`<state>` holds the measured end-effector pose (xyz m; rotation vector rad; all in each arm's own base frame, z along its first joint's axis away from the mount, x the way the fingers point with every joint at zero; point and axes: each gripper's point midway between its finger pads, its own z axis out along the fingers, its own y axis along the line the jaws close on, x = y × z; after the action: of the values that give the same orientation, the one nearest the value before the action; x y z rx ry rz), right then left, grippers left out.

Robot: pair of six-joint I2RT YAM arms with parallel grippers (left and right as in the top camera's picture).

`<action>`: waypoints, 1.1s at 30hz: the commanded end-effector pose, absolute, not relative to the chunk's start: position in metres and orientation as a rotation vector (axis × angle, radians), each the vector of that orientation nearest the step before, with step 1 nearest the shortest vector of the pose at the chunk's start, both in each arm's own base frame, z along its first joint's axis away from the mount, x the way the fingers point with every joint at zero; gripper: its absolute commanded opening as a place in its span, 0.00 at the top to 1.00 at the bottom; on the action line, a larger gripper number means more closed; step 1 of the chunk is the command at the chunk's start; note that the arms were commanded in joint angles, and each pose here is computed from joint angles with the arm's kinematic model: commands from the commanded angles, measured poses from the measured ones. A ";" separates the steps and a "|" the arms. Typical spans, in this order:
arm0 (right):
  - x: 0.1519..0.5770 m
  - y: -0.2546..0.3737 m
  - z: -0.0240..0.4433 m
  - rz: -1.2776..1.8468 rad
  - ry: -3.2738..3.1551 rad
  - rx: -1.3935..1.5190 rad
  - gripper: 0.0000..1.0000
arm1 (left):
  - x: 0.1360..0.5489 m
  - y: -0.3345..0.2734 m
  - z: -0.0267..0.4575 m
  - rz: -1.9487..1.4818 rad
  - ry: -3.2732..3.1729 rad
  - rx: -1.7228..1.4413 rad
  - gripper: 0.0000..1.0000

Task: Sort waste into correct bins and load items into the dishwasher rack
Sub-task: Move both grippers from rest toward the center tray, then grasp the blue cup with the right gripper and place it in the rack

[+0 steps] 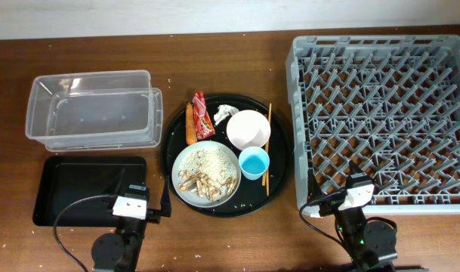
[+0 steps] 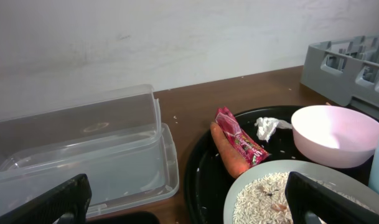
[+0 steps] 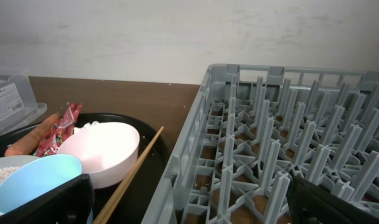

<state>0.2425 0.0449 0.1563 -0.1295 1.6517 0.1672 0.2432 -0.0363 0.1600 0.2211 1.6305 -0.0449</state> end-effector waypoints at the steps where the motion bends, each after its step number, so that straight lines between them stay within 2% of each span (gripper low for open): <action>1: 0.242 0.046 0.154 0.181 1.654 -0.126 0.02 | 0.243 -0.038 0.158 -0.042 1.626 0.238 0.01; 18: 0.242 0.046 0.156 0.181 1.645 -0.125 0.02 | 0.243 -0.038 0.159 -0.043 1.621 0.238 0.01; 21: 0.234 0.078 0.164 0.335 1.605 -0.269 0.02 | 0.238 -0.062 0.168 -0.154 1.570 0.341 0.01; 22: 0.228 0.091 0.175 0.400 1.549 -0.335 0.02 | 0.235 -0.070 0.180 -0.189 1.512 0.378 0.01; 25: 0.214 0.094 0.239 0.449 1.405 -0.337 0.02 | 0.221 -0.067 0.259 -0.192 1.326 0.337 0.01; 28: 0.210 0.092 0.291 0.446 1.468 -0.325 0.02 | 0.228 -0.067 0.294 -0.211 1.519 0.341 0.01; 30: 0.228 0.093 0.309 0.449 1.640 -0.307 0.02 | 0.254 -0.072 0.314 -0.249 1.687 0.344 0.01; 33: 0.280 0.102 0.328 0.475 2.029 -0.285 0.02 | 0.311 -0.116 0.331 -0.526 1.985 0.474 0.01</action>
<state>0.2485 0.0960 0.3117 -0.3006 1.8565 0.4599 0.2780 -0.0805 0.3158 0.3713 1.8612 -0.2980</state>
